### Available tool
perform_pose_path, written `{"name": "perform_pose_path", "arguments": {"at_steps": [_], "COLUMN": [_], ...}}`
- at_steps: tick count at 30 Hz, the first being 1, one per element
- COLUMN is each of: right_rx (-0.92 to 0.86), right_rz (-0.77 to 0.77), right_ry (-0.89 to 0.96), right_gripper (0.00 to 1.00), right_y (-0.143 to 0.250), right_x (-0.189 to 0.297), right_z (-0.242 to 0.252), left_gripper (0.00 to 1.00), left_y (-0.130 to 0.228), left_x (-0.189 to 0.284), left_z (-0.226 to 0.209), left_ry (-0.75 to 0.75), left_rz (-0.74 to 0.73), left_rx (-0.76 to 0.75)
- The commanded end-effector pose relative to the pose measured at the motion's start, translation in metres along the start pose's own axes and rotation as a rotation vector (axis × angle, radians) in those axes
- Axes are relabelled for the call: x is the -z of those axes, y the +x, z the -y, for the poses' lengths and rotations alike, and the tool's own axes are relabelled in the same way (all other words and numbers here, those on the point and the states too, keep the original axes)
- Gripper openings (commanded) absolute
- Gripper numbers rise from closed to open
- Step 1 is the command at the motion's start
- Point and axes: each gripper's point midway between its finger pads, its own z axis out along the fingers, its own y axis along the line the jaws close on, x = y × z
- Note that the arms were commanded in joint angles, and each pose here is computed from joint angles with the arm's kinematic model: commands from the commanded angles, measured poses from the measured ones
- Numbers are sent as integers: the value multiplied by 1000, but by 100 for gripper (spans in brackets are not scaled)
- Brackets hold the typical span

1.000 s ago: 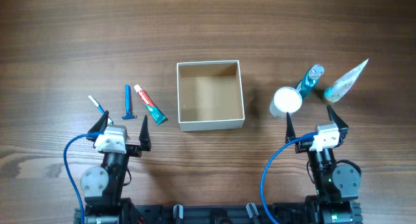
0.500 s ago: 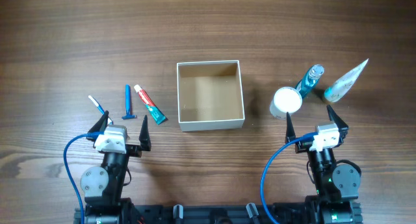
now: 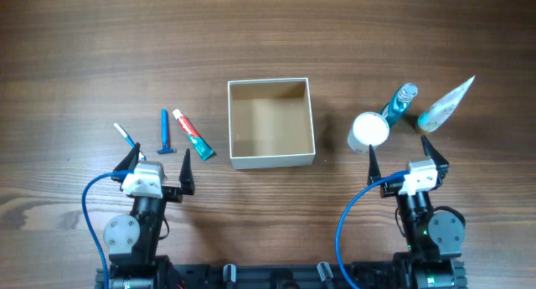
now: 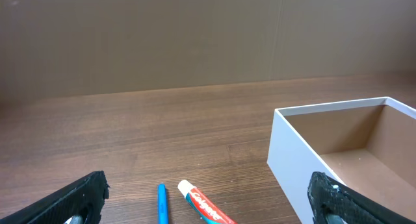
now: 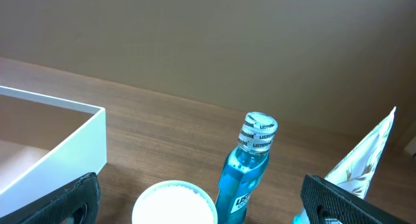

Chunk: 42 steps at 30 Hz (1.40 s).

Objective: Pack container

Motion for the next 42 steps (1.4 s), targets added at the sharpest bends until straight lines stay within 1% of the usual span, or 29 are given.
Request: {"name": "perform_pose_path", "arguments": {"at_steps": [1,17,19,21,24,27,28,30,31,33,36,40,42], "right_rx": [14,-6,-111,-260,-398,-422,-423,-426,-430,-437,-446,-462,-471], "right_rz": [2,10,12,11,6,-9,-19,-59,-103,-173,-270,-463,-590], "right_ry": [8,-16,-19,-19,-36,-56,-58,-57,-56,-55,-53,-53,-50], "right_gripper": [100,100,100,100,100,100,100,100,100,100,100,100,100], "right_y": [0,-2,-3,-3,-3,-10,-12,-16,-17,-19,-24,-32,-31], "right_x": [0,0,0,0,0,1,1,2,3,3,1,-4,-3], "right_z": [2,-2,-3,-3,-5,-7,-7,-7,-7,-6,-5,-4,-4], "left_gripper": [100,100,100,100,100,100,100,100,100,100,100,100,100], "left_y": [2,2,2,2,2,-2,0,0,-1,-3,-10,-31,-39], "left_x": [0,0,0,0,0,0,0,2,4,6,9,7,4], "left_z": [4,4,4,4,4,4,4,4,4,5,4,3,2], "left_ry": [18,19,18,18,20,19,19,18,17,12,2,-5,-13], "left_rz": [0,0,0,0,1,15,4,-22,-45,-81,-124,-196,-273], "left_rx": [10,10,10,9,10,19,57,124,190,257,285,294,306]}}
